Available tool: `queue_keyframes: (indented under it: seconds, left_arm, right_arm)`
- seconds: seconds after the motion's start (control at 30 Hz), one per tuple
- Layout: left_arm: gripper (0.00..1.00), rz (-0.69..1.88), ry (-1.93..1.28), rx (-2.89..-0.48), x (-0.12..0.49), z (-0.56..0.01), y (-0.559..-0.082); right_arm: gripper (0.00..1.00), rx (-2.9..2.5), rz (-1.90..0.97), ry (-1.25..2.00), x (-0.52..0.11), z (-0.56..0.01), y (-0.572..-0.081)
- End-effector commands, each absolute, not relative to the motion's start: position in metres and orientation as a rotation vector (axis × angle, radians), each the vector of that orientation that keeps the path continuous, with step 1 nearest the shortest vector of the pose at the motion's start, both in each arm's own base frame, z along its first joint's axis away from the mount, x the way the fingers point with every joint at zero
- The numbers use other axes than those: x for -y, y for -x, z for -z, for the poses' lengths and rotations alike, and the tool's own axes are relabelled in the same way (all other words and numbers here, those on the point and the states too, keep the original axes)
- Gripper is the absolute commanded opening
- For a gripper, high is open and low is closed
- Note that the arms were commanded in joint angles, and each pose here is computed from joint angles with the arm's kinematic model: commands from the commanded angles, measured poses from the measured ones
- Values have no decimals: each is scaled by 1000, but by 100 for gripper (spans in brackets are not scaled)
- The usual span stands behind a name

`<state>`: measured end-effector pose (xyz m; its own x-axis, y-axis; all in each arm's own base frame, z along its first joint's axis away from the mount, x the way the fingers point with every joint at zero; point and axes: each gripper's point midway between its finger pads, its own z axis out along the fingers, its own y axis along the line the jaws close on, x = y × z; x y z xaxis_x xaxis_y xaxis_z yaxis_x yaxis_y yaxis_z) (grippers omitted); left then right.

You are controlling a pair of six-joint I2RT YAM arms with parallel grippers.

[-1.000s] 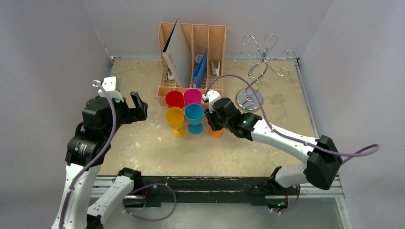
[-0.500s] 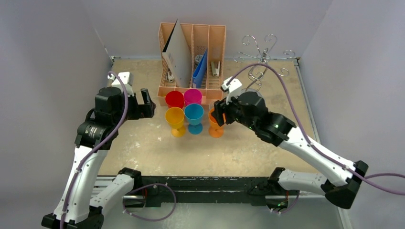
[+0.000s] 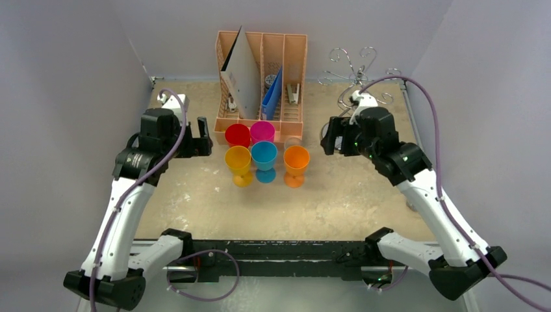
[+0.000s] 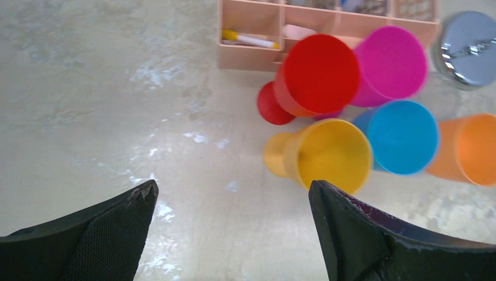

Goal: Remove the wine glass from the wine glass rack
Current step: Reset both arms

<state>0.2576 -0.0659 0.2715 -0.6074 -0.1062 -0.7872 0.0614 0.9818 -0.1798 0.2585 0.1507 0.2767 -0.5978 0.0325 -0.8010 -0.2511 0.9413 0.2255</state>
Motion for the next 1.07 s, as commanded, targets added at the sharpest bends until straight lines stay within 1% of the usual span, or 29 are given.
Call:
queue_keyframes:
  seconds: [0.0,0.17,0.3,0.43,0.53,0.77,0.9,1.03]
  left_arm:
    - [100,151,79,-2184,40,-284,-276]
    - [100,176,261,-2108,25,-294,-292]
    - [100,174,301,-2091,22,-303,-284]
    - [100,134,381,-2061,12,-307,-275]
    - [100,131,423,-2051,10,-305,-273]
    - [100,118,442,-2079,8,-299,-277]
    - [100,111,418,-2093,9,-295,-276]
    - [100,136,399,-2077,12,-295,-276]
  right_arm:
    - [88,-2248,-571,54,-153,-279,-257]
    - [90,-2206,-474,6,-132,-284,-271]
    - [92,-2194,-505,-42,-120,-293,-280]
    - [92,-2231,-573,-137,-105,-288,-289]
    - [92,-2231,-553,-185,-89,-288,-293]
    - [95,-2285,-428,-119,-73,-280,-282]
    - [99,-2238,-394,-99,-68,-282,-276]
    - [99,-2231,-382,-88,-66,-281,-271]
